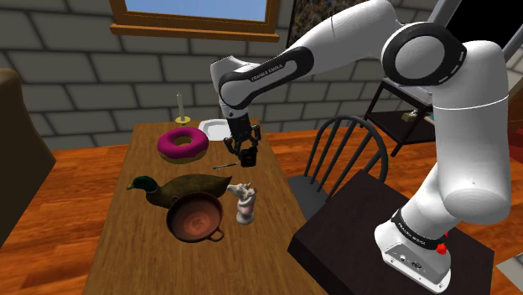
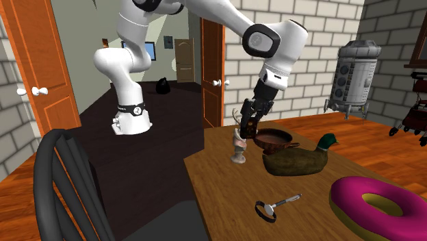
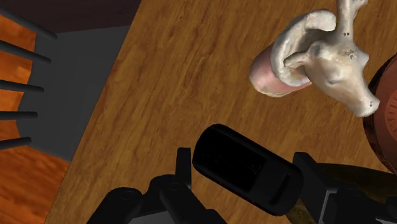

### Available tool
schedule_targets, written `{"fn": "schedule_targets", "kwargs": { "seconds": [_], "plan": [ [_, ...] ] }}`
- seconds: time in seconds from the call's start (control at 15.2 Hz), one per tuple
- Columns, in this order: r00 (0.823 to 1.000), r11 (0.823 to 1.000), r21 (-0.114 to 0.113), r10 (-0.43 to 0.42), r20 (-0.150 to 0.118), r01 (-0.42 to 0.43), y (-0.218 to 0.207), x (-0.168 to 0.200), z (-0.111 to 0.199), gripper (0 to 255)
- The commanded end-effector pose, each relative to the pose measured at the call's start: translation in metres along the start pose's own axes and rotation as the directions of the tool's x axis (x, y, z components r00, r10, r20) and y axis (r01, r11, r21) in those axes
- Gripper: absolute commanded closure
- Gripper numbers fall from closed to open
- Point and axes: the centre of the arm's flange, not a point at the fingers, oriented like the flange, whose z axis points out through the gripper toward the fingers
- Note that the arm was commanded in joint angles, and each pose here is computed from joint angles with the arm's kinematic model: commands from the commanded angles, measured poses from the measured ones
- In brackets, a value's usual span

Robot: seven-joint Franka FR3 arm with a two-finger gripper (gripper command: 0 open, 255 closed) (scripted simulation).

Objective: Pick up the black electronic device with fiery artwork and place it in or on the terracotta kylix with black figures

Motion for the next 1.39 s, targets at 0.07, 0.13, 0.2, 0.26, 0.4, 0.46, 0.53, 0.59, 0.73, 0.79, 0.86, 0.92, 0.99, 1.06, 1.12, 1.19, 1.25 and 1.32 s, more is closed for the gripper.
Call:
{"fn": "schedule_targets", "kwargs": {
  "seconds": [0.07,0.13,0.2,0.26,0.4,0.46,0.53,0.59,0.73,0.79,0.86,0.92,0.99,1.06,1.12,1.19,1.25,1.32],
  "plan": [
    [1.000,1.000,0.000,0.001,0.000,-0.001,-0.037,-0.010,-0.005,255],
    [1.000,1.000,0.000,0.001,0.000,-0.001,-0.050,-0.014,-0.006,255],
    [1.000,1.000,0.000,0.001,0.000,-0.001,-0.062,-0.018,-0.008,255],
    [1.000,1.000,0.000,0.001,0.000,-0.001,-0.075,-0.021,-0.009,255],
    [1.000,1.000,0.000,0.001,0.000,-0.001,-0.100,-0.029,-0.012,255],
    [1.000,1.000,0.000,0.001,0.000,-0.001,-0.113,-0.033,-0.013,255],
    [1.000,1.000,0.000,0.001,0.000,-0.001,-0.125,-0.036,-0.014,255],
    [1.000,1.000,0.000,0.001,0.000,-0.001,-0.138,-0.040,-0.016,255],
    [1.000,1.000,0.000,0.001,0.000,-0.001,-0.163,-0.047,-0.018,255],
    [1.000,1.000,0.000,0.001,0.000,-0.001,-0.176,-0.051,-0.020,255],
    [1.000,1.000,0.000,0.001,0.000,-0.001,-0.188,-0.055,-0.021,255],
    [1.000,1.000,0.000,0.001,0.000,-0.001,-0.201,-0.058,-0.022,255],
    [1.000,1.000,0.000,0.001,0.000,-0.001,-0.214,-0.062,-0.024,255],
    [1.000,1.000,0.000,0.001,0.000,-0.001,-0.226,-0.066,-0.025,255],
    [1.000,1.000,0.000,0.001,0.000,-0.001,-0.238,-0.069,-0.026,255],
    [1.000,1.000,0.000,0.001,0.000,-0.001,-0.239,-0.068,-0.021,255],
    [1.000,1.000,0.000,0.001,0.000,-0.001,-0.240,-0.066,-0.016,255],
    [1.000,1.000,0.000,0.001,0.000,-0.001,-0.240,-0.064,-0.011,255]
  ]
}}
